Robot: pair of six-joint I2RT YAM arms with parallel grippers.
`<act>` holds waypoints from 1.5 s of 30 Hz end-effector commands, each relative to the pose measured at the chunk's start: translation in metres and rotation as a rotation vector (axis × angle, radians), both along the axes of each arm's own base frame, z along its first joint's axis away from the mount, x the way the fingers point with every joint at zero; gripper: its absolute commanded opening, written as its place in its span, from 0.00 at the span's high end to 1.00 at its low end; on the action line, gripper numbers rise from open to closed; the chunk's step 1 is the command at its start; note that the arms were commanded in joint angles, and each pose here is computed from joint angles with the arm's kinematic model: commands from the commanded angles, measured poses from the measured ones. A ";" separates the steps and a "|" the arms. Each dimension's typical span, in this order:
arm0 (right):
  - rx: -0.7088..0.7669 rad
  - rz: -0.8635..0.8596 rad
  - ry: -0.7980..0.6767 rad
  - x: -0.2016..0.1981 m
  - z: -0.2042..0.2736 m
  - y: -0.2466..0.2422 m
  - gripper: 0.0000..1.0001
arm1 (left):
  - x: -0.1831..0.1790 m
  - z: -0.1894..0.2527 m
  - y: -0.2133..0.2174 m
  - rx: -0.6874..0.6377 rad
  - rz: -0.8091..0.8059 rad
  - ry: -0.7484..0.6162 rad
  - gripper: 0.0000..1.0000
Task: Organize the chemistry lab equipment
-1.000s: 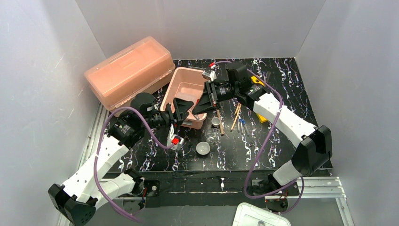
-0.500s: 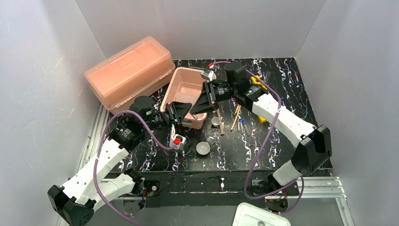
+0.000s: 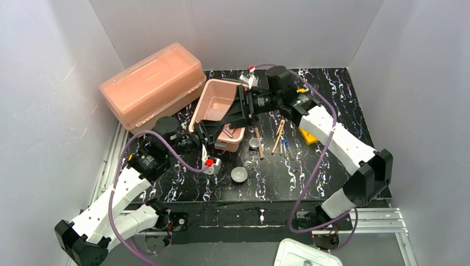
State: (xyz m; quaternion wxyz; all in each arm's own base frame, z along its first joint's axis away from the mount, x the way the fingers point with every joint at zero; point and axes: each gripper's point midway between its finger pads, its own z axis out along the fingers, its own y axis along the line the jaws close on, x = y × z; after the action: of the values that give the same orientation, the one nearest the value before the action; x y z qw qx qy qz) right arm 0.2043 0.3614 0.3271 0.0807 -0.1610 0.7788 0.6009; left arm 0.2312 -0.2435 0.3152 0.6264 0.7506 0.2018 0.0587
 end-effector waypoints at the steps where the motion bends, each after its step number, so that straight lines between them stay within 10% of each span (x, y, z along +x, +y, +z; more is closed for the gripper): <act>1: -0.037 -0.120 -0.323 0.018 0.060 -0.020 0.02 | -0.008 0.016 0.000 -0.089 0.011 0.069 1.00; 9: 0.189 -0.470 -0.777 0.025 0.127 -0.072 0.02 | -0.015 0.036 0.005 -0.265 0.115 0.444 1.00; 21: 0.189 -0.375 -0.896 0.003 0.133 -0.065 0.13 | 0.009 0.069 -0.009 -0.619 0.361 1.064 1.00; 45: 0.209 -0.328 -0.856 0.024 0.124 -0.008 0.44 | 0.009 0.068 -0.015 -0.706 0.403 1.241 1.00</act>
State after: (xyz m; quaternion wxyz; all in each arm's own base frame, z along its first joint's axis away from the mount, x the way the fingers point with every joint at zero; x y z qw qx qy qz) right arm 0.2283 0.3494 0.4149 0.4661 -0.2571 0.6658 0.5228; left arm 0.2472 -0.2606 0.3684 0.5659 0.3527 0.6721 -0.3218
